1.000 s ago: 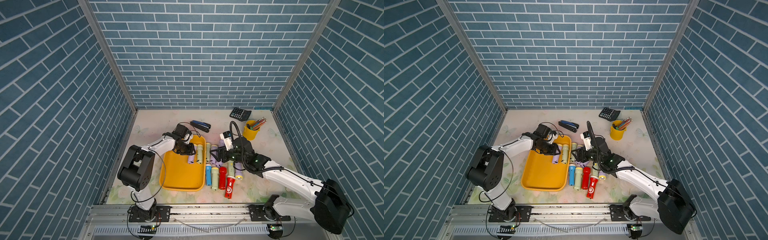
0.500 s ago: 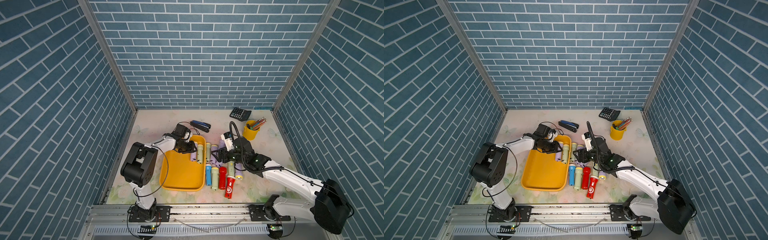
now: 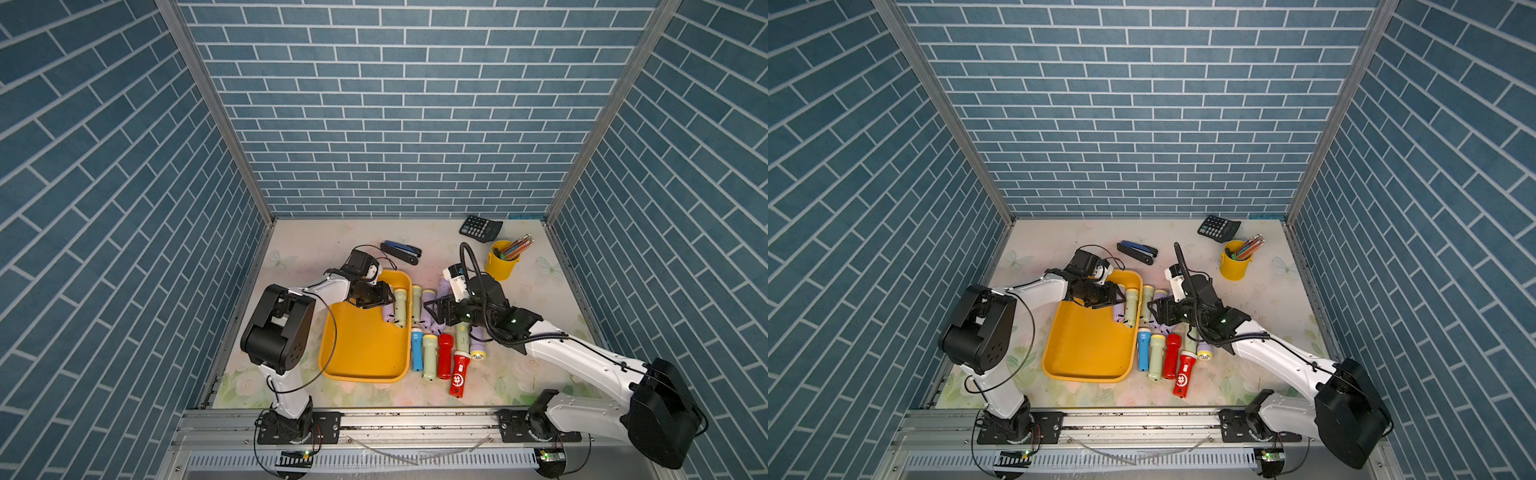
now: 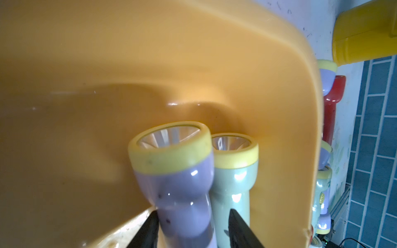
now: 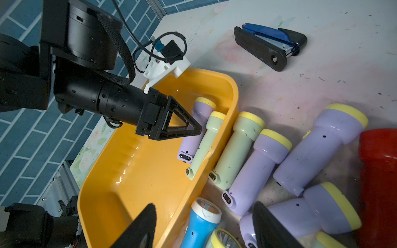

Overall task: Put the flashlights into the storage boxes
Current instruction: Place the flashlight at the storage box.

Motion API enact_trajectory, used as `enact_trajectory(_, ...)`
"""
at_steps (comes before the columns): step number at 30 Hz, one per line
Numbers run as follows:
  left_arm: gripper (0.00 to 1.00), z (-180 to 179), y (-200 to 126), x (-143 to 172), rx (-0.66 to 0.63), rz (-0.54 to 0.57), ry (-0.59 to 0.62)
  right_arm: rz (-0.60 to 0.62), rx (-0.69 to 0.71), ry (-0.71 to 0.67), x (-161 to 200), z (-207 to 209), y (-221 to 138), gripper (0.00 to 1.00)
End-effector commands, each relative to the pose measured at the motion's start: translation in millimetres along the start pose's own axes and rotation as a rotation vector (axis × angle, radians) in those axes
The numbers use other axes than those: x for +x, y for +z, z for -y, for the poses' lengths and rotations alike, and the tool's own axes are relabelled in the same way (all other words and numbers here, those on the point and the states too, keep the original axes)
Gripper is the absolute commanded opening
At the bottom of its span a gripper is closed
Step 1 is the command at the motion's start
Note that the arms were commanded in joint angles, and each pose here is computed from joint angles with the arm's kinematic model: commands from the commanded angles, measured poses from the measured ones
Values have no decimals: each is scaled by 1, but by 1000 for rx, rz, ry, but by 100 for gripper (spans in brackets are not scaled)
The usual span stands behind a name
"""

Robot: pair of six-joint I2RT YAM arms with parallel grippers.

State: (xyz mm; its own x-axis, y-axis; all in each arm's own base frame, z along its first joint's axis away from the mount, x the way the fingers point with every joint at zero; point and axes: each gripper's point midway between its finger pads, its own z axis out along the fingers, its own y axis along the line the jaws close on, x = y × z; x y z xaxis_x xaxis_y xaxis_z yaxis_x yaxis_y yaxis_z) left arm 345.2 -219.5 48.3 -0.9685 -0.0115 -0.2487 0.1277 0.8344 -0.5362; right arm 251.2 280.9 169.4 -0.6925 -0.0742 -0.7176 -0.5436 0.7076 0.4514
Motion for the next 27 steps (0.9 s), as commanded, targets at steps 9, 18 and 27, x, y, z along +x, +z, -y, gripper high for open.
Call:
enact_trajectory(9, 51, -4, -15, 13, -34, -20, 36, 4, 10, 2, -3, 1, -3, 72)
enact_trajectory(18, 50, -6, -6, 16, -20, -35, 29, 3, 3, 4, -4, -1, -2, 72)
enact_trajectory(27, 47, -9, 4, 18, -7, -62, 21, -1, -17, 7, -8, -5, 2, 72)
